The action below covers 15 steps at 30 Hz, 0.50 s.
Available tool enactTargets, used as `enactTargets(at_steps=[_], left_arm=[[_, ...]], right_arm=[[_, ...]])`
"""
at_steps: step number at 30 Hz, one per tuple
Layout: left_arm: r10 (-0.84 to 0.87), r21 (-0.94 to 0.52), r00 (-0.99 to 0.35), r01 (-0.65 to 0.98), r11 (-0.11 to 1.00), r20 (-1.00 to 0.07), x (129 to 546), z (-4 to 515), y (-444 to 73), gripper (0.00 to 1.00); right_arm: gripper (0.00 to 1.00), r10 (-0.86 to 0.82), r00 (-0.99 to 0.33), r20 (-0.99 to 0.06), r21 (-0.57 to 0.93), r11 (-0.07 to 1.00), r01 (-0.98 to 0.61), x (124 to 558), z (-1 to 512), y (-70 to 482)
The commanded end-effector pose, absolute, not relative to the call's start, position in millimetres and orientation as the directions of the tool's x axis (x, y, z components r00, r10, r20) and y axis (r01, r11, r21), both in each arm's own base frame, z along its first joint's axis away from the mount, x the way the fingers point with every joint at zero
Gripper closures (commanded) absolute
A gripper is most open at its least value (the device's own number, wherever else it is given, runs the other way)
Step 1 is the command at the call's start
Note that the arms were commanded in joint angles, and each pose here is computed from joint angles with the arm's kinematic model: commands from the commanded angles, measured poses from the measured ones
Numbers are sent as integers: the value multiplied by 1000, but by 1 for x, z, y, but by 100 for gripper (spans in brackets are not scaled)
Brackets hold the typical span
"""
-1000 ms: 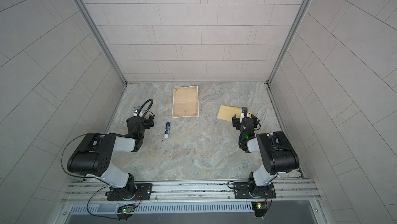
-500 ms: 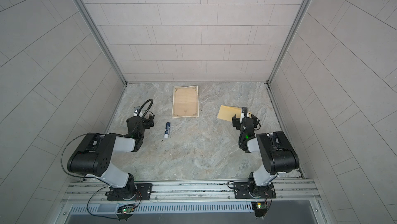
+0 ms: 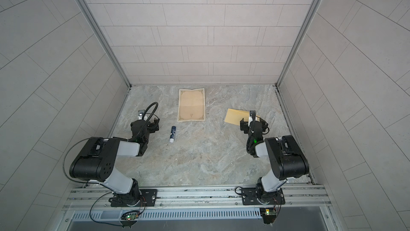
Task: Place the letter into the envelope and seal it
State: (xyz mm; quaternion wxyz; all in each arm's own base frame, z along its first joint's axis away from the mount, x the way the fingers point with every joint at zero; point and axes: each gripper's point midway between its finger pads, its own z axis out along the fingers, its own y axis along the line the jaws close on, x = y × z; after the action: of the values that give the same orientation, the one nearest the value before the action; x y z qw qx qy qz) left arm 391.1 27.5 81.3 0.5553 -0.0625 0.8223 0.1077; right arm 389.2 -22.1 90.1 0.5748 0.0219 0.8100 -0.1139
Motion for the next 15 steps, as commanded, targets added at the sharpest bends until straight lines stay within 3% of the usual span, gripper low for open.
enactTargets(at_steps=[1,7,11,15], left_arm=[[9,96,-355,-226,970,-935,396,88,29,0],[6,89,-328,-238,967,-945,392,100,31,0],[-24,72,-323,-281,957,-946,379,137,36,0],[-192,-118,-274,-265,957,-942,370,171,25,0]], right_arm=[[1,-91,-339,-936,-155,974,166,393,91,-23],[2,-87,-327,-941,-162,965,208,390,95,-29],[5,-66,-338,-939,-160,953,257,379,138,-36],[5,-25,-298,-954,-53,995,86,380,199,-2]])
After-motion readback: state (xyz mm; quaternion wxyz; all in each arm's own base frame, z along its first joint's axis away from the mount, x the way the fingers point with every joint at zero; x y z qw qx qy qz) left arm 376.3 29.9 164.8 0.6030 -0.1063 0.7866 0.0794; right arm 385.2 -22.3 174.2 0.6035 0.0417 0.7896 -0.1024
